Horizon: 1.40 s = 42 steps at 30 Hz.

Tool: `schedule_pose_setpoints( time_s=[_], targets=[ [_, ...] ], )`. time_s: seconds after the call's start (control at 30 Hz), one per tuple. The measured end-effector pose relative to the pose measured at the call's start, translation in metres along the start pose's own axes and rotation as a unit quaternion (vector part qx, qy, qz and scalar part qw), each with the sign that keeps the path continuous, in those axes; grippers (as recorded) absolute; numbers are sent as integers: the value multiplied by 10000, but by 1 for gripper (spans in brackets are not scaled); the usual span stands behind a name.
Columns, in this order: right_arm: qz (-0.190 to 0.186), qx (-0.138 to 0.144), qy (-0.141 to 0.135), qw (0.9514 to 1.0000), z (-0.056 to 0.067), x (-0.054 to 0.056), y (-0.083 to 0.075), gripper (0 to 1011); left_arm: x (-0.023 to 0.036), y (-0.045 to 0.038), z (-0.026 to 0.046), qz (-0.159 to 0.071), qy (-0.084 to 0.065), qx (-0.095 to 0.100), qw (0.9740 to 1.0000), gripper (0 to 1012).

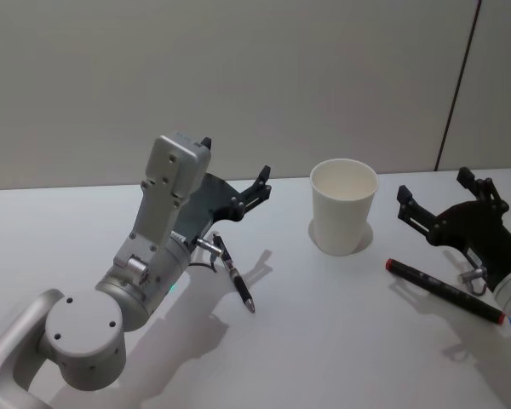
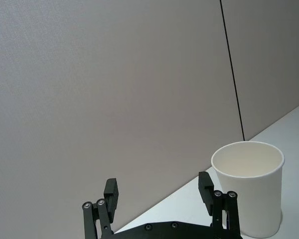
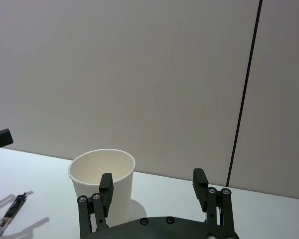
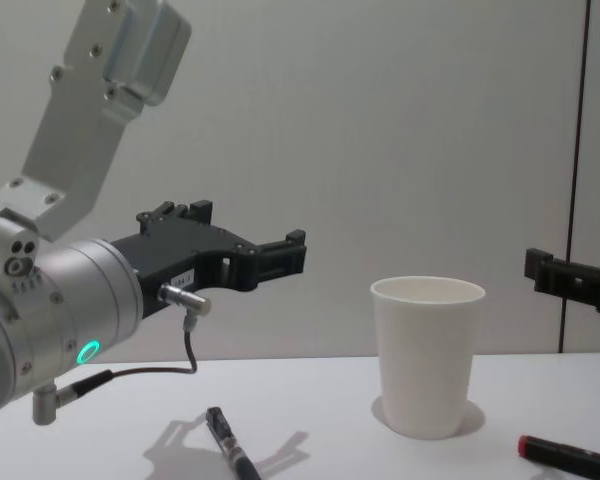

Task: Place the pen into the pen holder.

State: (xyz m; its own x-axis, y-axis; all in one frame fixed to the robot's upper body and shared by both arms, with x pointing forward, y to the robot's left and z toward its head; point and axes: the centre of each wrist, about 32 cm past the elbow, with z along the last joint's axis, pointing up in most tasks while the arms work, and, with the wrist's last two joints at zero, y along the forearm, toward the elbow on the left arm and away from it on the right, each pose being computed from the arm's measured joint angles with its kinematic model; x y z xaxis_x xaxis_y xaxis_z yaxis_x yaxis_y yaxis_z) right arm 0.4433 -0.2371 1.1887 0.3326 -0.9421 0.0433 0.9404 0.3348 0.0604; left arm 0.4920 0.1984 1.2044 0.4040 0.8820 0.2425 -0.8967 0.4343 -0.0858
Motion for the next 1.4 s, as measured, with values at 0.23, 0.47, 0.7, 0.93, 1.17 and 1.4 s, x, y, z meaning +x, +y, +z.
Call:
schedule_pose_setpoints(
  time_s=[0.23,0.47,0.7,0.93,1.17,1.4],
  targets=[
    [0,0,0,10000,0,0,0,1001,0,0,0,0,0,-1,10000,1001],
    [0,0,0,10000,0,0,0,1001,0,0,0,0,0,0,10000,1000],
    [0,0,0,10000,0,0,0,1001,0,0,0,0,0,-1,10000,1001],
    [0,0,0,10000,0,0,0,1001,0,0,0,0,0,0,10000,1001],
    [0,0,0,10000,0,0,0,1001,0,0,0,0,0,0,10000,1001],
    [21,-34,-50,10000,3,53,-19,1001,0,0,0,0,0,-1,10000,1001]
  ],
)
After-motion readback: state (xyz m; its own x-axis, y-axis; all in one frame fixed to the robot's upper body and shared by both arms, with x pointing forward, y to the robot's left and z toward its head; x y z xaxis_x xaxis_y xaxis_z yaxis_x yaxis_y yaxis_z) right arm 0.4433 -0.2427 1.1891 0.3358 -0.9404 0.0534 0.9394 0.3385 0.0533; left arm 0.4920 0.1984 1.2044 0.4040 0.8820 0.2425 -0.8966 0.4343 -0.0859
